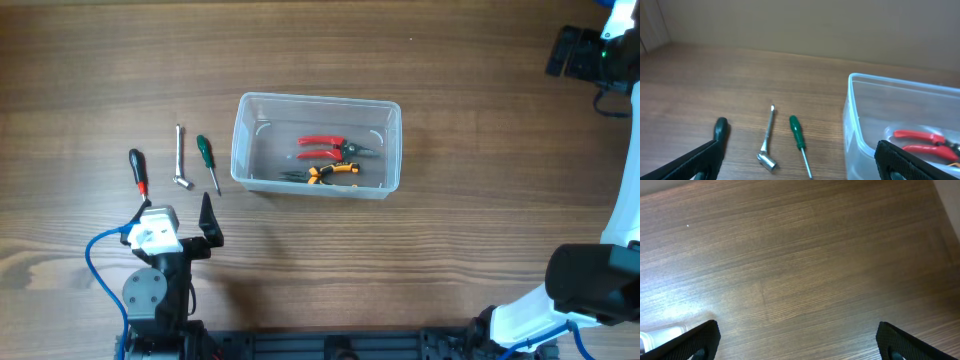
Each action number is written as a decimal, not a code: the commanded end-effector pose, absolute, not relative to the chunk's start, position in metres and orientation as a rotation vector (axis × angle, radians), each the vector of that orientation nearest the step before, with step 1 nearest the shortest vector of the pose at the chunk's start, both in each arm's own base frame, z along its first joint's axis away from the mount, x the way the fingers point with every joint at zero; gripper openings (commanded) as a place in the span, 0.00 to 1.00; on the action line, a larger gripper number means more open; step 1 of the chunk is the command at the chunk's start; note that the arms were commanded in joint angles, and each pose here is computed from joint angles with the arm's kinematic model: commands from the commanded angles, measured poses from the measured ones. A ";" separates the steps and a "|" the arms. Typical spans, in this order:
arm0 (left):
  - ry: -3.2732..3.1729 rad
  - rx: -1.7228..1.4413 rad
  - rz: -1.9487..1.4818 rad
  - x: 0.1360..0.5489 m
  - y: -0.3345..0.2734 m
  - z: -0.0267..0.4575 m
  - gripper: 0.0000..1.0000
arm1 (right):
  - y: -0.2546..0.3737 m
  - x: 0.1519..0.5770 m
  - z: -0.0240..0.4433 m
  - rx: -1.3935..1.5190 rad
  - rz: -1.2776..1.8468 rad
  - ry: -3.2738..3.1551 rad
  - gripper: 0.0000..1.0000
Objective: Pack container
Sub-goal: 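Move the left gripper to the silver socket wrench and grasp it, then lift the socket wrench and drop it into the container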
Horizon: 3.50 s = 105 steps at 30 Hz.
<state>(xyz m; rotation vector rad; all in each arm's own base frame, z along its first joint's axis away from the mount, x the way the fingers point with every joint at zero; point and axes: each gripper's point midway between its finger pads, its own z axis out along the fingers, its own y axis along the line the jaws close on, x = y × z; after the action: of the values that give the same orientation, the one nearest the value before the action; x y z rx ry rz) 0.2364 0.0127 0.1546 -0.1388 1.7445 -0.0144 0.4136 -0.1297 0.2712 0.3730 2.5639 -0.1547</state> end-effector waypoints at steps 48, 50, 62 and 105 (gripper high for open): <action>2.944 0.042 -0.005 0.399 0.050 0.024 0.71 | -0.126 0.418 0.261 0.383 -0.128 2.587 1.00; 2.975 0.041 -0.012 0.396 0.050 0.012 0.71 | -0.127 0.418 0.260 0.383 -0.129 2.587 1.00; 3.029 0.001 -0.019 0.387 0.068 -0.009 0.24 | -0.127 0.418 0.261 0.383 -0.129 2.584 1.00; 2.218 1.732 -0.402 0.351 -0.227 0.109 0.04 | -0.127 0.418 0.261 0.383 -0.129 2.584 1.00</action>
<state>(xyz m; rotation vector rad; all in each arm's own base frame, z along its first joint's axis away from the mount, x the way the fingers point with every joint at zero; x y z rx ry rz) 0.3503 -0.2238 0.1444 1.6603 2.1705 -0.3685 0.4143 -0.1285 0.2700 0.3704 2.5663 -0.1445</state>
